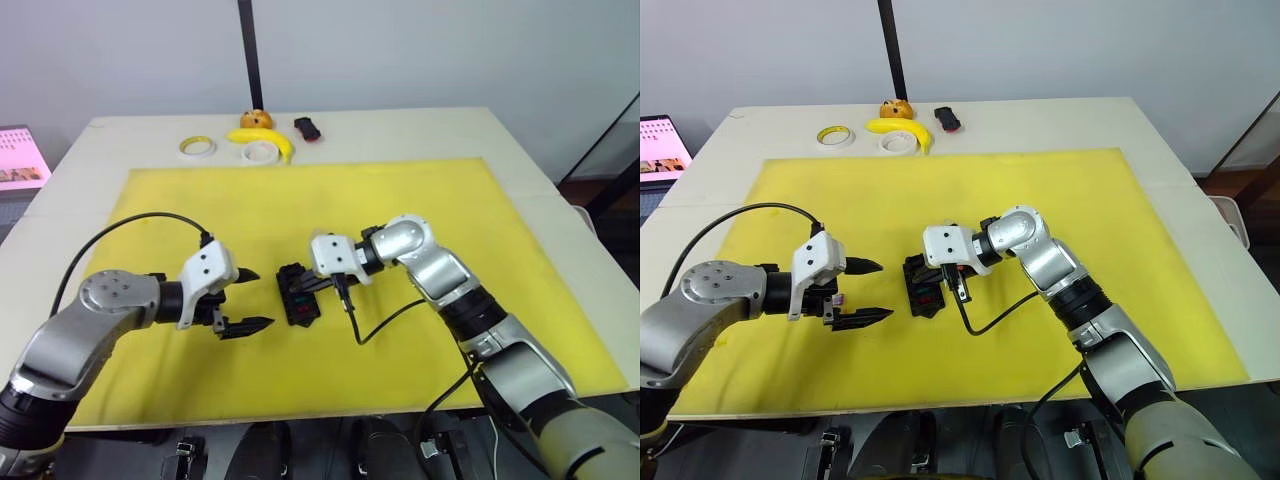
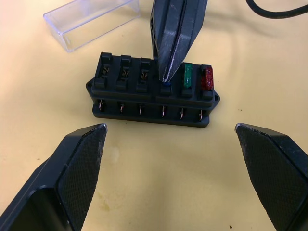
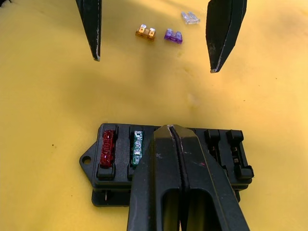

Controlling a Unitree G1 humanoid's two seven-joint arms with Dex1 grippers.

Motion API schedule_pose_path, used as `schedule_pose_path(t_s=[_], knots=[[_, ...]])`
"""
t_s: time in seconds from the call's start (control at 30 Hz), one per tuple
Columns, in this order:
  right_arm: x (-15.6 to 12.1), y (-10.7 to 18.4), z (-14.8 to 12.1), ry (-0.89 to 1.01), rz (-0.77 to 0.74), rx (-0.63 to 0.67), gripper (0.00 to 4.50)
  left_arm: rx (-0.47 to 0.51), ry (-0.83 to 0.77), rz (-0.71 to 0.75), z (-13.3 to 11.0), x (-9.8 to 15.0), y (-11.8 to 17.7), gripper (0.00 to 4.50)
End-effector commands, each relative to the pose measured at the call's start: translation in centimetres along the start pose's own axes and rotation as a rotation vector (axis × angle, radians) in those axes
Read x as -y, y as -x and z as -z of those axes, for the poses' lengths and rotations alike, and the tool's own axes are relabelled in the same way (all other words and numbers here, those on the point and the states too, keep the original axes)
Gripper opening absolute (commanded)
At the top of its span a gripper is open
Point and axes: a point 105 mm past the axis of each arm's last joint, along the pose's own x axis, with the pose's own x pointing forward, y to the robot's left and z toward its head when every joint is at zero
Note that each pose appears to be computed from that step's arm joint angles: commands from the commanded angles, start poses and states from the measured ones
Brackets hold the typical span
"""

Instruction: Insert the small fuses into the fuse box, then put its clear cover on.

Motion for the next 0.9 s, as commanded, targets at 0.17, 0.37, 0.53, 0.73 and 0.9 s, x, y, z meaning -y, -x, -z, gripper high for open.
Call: schedule_pose_path(t_s=[0.17,0.37,0.53,0.73,0.9], knots=[[-3.8,-0.9,6.7,-0.132,-0.122,-0.229,0.02,0.018,-0.037,-0.017,-0.8,-0.3,0.3,4.50],[-4.3,-1.0,8.0,-0.144,-0.131,-0.266,0.02,0.025,-0.033,-0.017,-0.9,-0.3,0.3,4.50],[-3.8,-0.6,7.5,-0.145,-0.113,-0.242,0.02,0.021,-0.035,-0.019,-0.8,-0.4,0.4,4.50],[-1.5,0.0,2.9,-0.175,-0.050,-0.050,0.02,0.022,-0.033,-0.022,-0.9,-0.4,0.5,4.50],[0.0,1.6,0.3,-0.157,0.008,0.027,0.02,0.030,-0.028,-0.029,-1.0,-0.6,0.8,4.50]])
